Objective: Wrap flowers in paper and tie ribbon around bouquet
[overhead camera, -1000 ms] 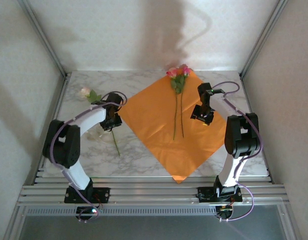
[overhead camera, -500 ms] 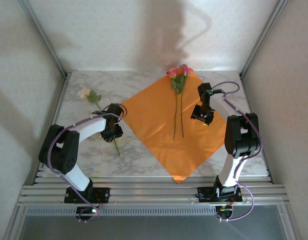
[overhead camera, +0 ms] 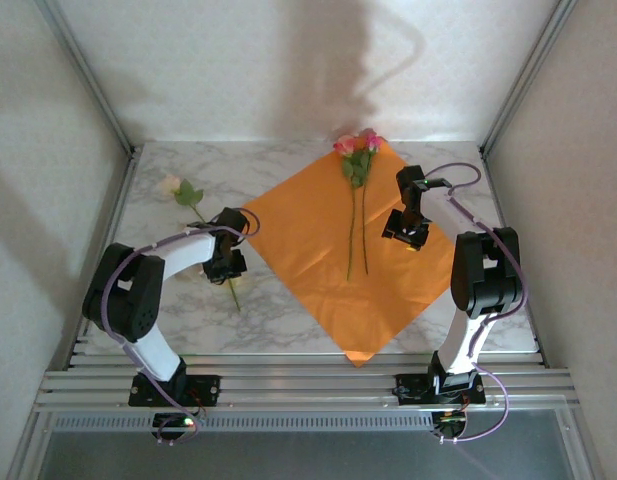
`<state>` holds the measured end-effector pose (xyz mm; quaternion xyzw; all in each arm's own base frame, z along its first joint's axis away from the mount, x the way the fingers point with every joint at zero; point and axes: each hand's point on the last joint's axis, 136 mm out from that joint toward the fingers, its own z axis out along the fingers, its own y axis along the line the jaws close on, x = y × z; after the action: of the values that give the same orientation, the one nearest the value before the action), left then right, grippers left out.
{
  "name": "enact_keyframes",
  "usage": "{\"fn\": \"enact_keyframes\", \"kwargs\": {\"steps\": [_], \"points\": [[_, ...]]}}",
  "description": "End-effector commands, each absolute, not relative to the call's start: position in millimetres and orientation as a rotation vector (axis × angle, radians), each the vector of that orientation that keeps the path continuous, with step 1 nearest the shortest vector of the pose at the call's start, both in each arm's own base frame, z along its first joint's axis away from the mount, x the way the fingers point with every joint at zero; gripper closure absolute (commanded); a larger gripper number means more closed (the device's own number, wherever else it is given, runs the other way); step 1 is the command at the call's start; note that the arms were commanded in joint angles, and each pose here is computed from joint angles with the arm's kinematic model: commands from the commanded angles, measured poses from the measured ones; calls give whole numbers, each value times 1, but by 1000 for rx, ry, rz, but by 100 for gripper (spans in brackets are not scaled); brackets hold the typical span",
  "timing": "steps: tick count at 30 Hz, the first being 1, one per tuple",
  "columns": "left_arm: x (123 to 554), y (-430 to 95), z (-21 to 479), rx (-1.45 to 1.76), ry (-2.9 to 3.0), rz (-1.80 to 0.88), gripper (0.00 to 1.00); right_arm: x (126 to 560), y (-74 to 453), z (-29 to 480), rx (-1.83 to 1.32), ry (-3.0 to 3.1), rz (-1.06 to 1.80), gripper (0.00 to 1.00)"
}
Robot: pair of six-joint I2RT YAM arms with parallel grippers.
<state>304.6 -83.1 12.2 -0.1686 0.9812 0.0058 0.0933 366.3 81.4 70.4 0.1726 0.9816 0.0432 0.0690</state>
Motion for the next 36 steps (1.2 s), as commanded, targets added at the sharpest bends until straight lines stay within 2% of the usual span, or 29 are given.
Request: {"fn": "enact_keyframes", "kwargs": {"steps": [1,5,11,20,23,27,31,36], "points": [[322,-71,-7,-407,2866,123,90,358,83,81,488,2956,131,47],[326,-71,8,-360,2841,149,100,357,84,80,487,2957,131,47],[336,-71,64,-368,2724,314,100,358,82,86,489,2933,117,47],[372,-135,164,-302,2529,173,100,366,70,106,503,2842,48,47],[387,-180,188,-156,2482,37,100,366,64,111,525,2825,19,48],[394,-282,200,96,2451,-355,100,362,39,116,641,2779,-8,48],[394,-373,191,215,2393,-688,100,358,18,116,742,2757,4,47],[408,-450,166,266,2349,-898,100,358,8,106,824,2784,38,48]]}}
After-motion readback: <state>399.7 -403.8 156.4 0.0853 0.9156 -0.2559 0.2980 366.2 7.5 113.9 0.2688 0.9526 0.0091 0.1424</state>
